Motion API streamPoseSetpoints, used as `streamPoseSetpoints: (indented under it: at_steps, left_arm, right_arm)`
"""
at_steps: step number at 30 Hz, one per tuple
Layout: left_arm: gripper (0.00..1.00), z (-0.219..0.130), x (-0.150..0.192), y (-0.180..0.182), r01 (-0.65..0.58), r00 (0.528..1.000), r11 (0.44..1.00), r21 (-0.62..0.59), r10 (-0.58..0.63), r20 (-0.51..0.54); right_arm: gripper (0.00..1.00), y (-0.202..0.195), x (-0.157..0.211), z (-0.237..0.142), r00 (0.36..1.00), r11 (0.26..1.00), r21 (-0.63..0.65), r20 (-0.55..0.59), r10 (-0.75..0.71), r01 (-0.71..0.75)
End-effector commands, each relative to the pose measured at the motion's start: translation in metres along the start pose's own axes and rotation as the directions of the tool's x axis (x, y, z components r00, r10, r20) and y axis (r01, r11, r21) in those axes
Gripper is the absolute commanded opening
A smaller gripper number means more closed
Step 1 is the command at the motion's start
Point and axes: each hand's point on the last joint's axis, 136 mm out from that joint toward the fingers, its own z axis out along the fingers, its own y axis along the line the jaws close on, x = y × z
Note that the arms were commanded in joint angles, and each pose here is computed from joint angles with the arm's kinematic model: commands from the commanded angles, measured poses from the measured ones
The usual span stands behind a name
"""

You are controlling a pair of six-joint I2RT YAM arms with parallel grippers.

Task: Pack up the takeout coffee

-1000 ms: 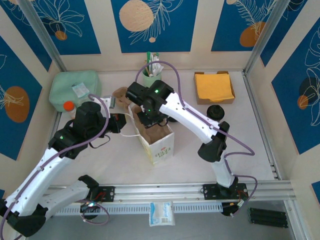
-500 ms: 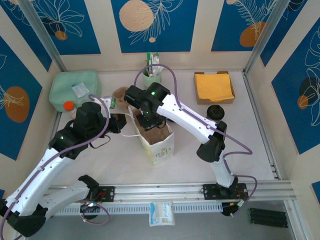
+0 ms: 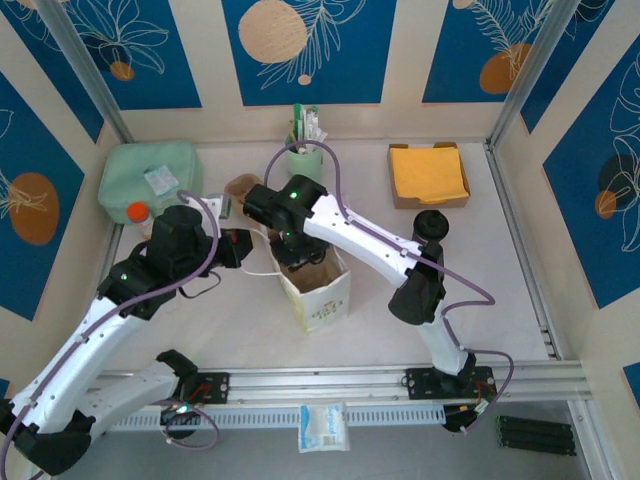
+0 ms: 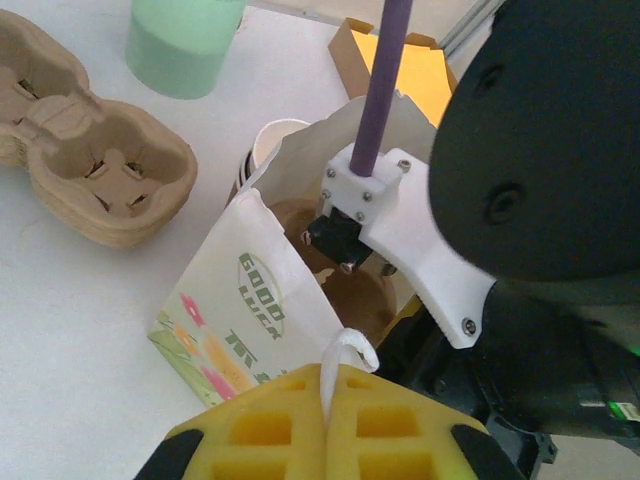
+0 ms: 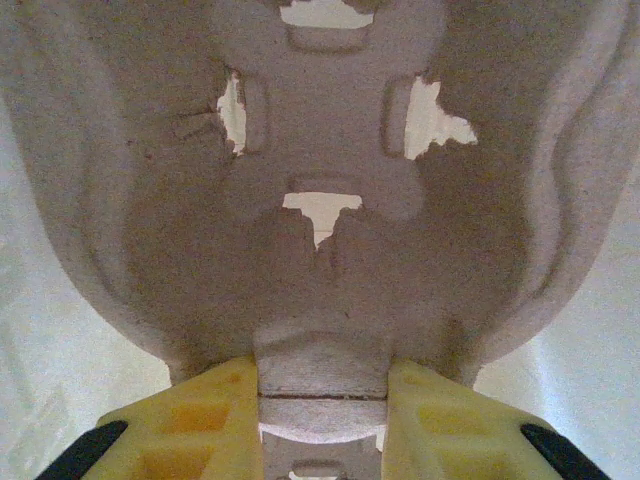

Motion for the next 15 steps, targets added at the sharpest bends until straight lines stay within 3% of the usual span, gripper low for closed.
streamPoseSetpoints:
  at_steps: [1,15]
  left_arm:
    - [0.0,-0.004,-0.002,-0.003,0.011,1.0,1.0,0.021,-0.011,0.014]
    - [0.0,-0.004,-0.002,-0.001,0.018,1.0,1.0,0.01,-0.018,0.018]
  right_arm:
    - [0.28,0.005,0.006,0.007,0.999,1.0,-0.015,-0.038,0.026,-0.027]
    - [0.28,-0.011,0.005,0.02,0.983,0.979,-0.098,-0.033,0.178,-0.18]
